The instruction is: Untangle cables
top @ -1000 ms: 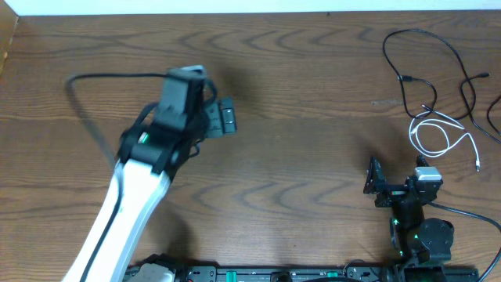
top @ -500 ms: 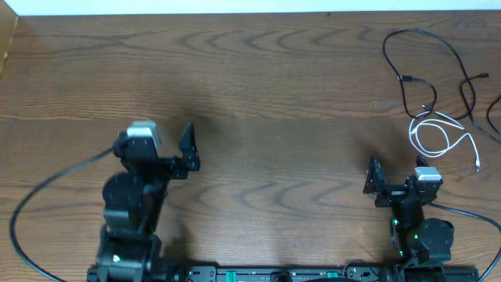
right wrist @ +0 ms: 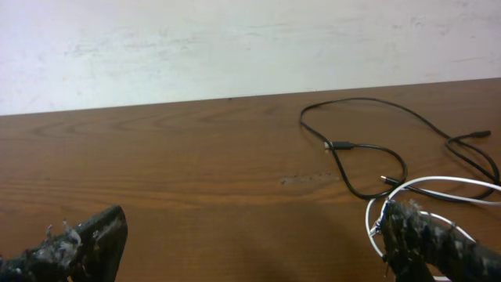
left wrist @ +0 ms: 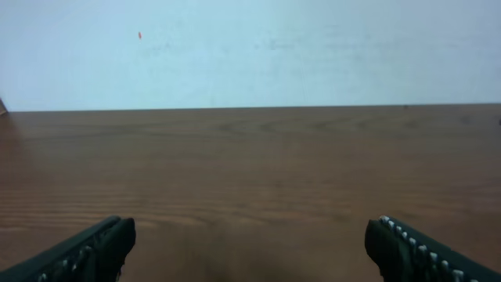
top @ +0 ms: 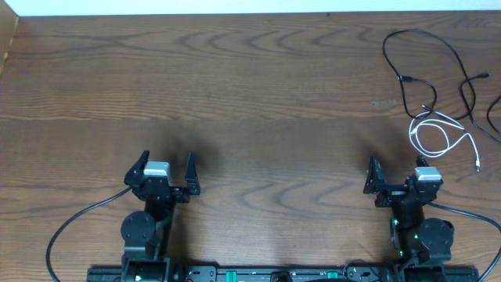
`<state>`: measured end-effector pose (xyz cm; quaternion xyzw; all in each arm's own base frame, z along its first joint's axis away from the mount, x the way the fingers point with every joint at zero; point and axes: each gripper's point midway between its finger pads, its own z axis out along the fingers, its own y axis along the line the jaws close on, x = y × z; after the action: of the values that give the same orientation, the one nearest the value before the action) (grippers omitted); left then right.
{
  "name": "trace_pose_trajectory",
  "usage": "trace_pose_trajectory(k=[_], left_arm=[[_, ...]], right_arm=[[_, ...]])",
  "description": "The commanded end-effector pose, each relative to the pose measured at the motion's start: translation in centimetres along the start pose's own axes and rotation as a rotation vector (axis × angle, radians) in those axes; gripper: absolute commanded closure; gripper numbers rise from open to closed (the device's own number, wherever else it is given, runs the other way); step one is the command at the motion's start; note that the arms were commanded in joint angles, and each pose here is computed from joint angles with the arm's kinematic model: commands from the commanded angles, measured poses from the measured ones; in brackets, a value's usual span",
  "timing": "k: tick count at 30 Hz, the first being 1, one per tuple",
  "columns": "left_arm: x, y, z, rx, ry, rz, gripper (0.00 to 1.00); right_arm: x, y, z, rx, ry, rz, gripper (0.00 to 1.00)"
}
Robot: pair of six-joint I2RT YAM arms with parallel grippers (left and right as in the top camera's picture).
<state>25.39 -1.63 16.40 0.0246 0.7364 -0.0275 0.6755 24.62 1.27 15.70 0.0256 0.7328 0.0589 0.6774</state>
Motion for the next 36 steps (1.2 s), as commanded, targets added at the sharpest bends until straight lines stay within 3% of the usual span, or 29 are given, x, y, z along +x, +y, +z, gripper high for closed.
trace_pose_trajectory(k=[1,7,12,36], left_arm=[[0.5,0.0,-0.2,0.005,-0.018,0.062,0.01],[3.8,0.8,-0.7,-0.040,0.114,0.062,0.01],[2.7,0.9,-0.9,-0.048,0.065,0.059,0.01],[3.2,0.9,-0.8,-0.048,0.091,0.059,0.01]], right_arm=[[0.0,-0.2,0.0,0.006,-0.001,-0.010,0.01],[0.0,-0.2,0.0,0.006,-0.001,-0.010,0.01],[0.0,-0.2,0.0,0.006,-0.001,-0.010,0.01],[0.0,-0.2,0.0,0.006,-0.001,-0.010,0.01]])
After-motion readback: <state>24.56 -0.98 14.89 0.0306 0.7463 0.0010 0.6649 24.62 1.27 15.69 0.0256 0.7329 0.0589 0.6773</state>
